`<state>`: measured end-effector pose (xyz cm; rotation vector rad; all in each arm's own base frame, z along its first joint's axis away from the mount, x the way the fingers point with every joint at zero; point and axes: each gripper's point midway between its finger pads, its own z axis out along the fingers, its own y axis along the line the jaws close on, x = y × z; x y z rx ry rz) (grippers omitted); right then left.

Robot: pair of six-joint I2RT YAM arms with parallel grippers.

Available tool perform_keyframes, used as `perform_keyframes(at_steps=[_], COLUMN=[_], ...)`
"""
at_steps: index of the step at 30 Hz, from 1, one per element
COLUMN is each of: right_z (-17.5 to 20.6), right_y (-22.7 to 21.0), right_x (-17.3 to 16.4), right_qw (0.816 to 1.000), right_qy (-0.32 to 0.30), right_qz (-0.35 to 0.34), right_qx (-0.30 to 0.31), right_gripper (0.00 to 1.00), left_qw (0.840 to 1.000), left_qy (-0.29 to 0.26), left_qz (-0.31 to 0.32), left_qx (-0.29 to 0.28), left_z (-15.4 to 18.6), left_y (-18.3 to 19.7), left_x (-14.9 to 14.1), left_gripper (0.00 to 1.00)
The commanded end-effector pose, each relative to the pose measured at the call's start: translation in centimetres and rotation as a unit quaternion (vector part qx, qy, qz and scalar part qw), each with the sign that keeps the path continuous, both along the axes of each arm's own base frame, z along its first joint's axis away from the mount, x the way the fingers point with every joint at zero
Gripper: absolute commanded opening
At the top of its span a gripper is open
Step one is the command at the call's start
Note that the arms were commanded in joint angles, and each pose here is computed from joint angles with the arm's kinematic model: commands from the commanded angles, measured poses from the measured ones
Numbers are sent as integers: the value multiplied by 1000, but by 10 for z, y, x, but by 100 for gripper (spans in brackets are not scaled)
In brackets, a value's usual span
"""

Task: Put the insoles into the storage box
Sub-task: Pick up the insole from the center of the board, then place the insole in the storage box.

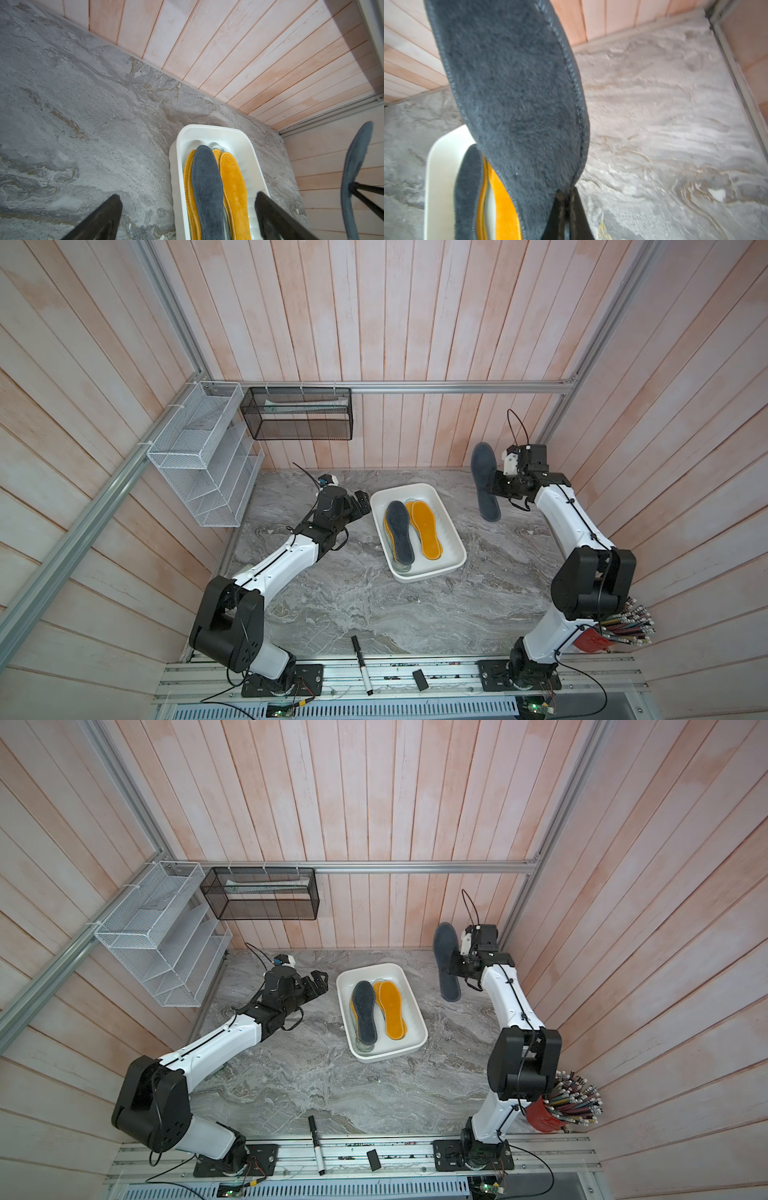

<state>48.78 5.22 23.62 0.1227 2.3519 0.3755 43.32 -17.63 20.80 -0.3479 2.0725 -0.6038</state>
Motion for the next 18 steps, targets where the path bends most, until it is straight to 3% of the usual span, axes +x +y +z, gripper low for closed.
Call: perform_keyframes(at_steps=[1,10,18], right_z=[8,-54,-105], right_y=[54,154,163], right_x=[-8,-39,-61], right_qw=[998,987,976], right_qy=[19,133,198], right_qz=[47,88,89], right_qx=[22,20,-13], right_gripper=[0,0,0], left_qw=[1000,1000,1000], left_qy=[0,1,3], left_qz=[3,6,6], left_qx=[-6,-8,-8], left_z=[-1,0,-1], left_y=[1,3,3], left_x=[2,1,-1], left_gripper=[100,100,100])
